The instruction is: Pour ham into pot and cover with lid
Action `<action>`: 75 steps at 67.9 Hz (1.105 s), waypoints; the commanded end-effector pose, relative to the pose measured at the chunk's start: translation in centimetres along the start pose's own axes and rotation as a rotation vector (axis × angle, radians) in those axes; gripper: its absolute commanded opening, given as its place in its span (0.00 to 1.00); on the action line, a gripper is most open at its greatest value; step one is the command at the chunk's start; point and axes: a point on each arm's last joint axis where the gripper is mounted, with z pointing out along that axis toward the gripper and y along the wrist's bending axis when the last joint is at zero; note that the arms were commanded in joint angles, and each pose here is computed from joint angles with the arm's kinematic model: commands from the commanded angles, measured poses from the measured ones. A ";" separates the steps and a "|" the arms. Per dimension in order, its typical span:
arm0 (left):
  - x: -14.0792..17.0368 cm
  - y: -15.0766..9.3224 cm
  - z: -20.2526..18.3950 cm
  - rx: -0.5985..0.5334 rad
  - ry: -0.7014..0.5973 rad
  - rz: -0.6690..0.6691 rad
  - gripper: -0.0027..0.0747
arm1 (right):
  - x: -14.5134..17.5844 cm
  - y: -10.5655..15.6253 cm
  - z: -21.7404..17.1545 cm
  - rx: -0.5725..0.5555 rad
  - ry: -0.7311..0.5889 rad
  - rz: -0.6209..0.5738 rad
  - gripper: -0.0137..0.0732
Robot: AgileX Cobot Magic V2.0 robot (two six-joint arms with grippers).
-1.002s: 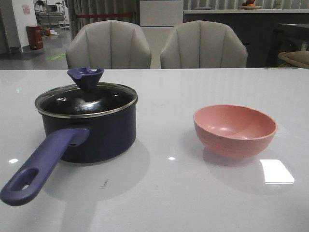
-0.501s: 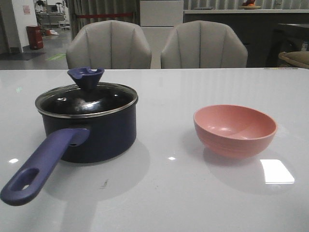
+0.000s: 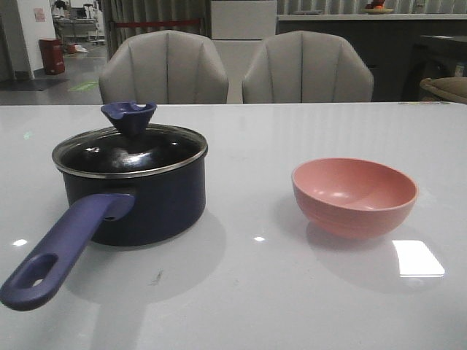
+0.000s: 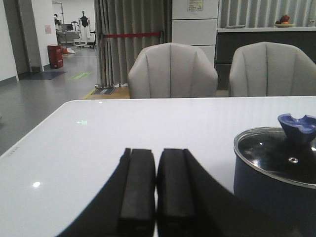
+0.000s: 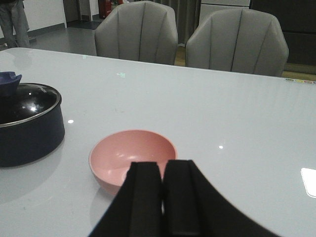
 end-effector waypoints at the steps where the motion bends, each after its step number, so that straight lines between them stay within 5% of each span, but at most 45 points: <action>1: -0.2 -0.1 -0.1 0.011 -0.085 0.002 0.21 | -1.6 -0.1 -0.1 0.015 -0.099 -0.005 0.34; 54: -0.2 -0.1 -0.1 0.011 -0.085 0.002 0.21 | -1.5 -0.1 -0.1 0.017 -0.100 -0.006 0.34; 75: -0.2 -0.1 -0.1 0.011 -0.083 0.002 0.21 | 0.4 -1.2 -1.0 0.211 -0.158 -0.044 0.34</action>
